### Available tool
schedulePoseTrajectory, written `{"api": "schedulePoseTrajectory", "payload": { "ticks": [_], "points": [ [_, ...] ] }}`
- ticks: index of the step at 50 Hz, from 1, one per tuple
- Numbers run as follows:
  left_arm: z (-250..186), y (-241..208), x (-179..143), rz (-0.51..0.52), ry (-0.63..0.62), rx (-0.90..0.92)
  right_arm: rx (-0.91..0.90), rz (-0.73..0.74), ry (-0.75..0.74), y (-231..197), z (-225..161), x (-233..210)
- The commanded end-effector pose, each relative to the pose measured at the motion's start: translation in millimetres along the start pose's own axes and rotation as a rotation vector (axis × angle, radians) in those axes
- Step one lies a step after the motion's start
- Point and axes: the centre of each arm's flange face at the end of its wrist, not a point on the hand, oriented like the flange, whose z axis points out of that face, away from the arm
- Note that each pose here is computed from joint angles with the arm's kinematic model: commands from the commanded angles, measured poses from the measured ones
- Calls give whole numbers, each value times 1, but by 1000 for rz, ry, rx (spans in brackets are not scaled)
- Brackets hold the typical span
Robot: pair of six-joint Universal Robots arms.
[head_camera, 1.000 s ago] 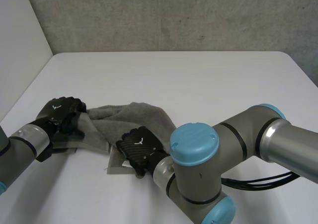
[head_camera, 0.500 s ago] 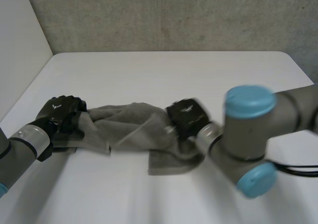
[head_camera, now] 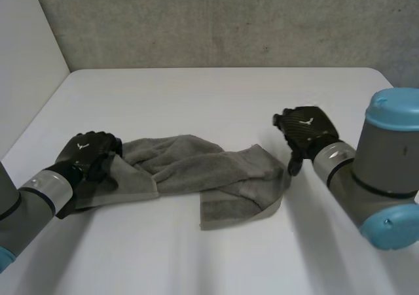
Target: Fold the towel.
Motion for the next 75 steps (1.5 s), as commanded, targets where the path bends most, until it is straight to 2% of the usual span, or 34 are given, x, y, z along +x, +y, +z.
{"api": "schedulePoseTrajectory", "payload": {
  "ticks": [1,11,20,30,41,44,49,52,53,55,56,61,63,64,65,66,67,68,69,72,73,75],
  "points": [
    [-1,1,3,-1,9,-4,61,-21,-65,-17,2,-27],
    [-4,1,12,-1,85,4,-19,-20,-136,1,52,-50],
    [-6,-2,11,2,85,15,-154,167,-263,25,85,-70],
    [-5,-5,9,5,80,27,-177,272,-307,20,84,-74],
    [-15,-32,8,36,67,113,-58,288,-285,-35,44,-48],
    [-21,-44,9,15,64,149,-32,273,-279,-47,30,-42],
    [-29,-67,5,-54,87,219,-21,129,-279,-57,6,-31],
    [-33,-85,-2,-87,117,270,-64,-121,-279,-59,-15,-15],
    [-34,-94,-7,-91,135,294,-64,-121,-279,-59,-15,-15],
    [-33,-105,-10,-88,156,325,-64,-248,-258,-66,-17,-6],
    [-33,-105,-10,-88,156,325,-64,-248,-258,-66,-17,-6],
    [-6,-141,-29,-84,153,411,116,-215,-132,-105,10,12],
    [25,-180,-34,-68,150,509,367,-172,14,-157,29,33],
    [25,-180,-34,-68,150,510,368,-171,15,-158,29,33],
    [35,-208,-25,-46,158,587,513,-140,108,-190,28,47],
    [35,-209,-25,-46,158,588,650,-104,217,-220,20,64],
    [37,-239,-21,-25,151,679,652,-104,218,-221,20,64],
    [34,-270,-21,-4,138,775,765,-62,310,-244,11,77],
    [34,-270,-21,-4,138,776,833,-28,378,-256,3,87],
    [16,-317,-29,-15,123,942,874,-14,415,-264,-5,91],
    [16,-318,-29,-16,123,943,876,-17,412,-264,-8,92],
    [12,-328,-34,-89,178,1003,850,-28,388,-258,-7,90]
  ]
}}
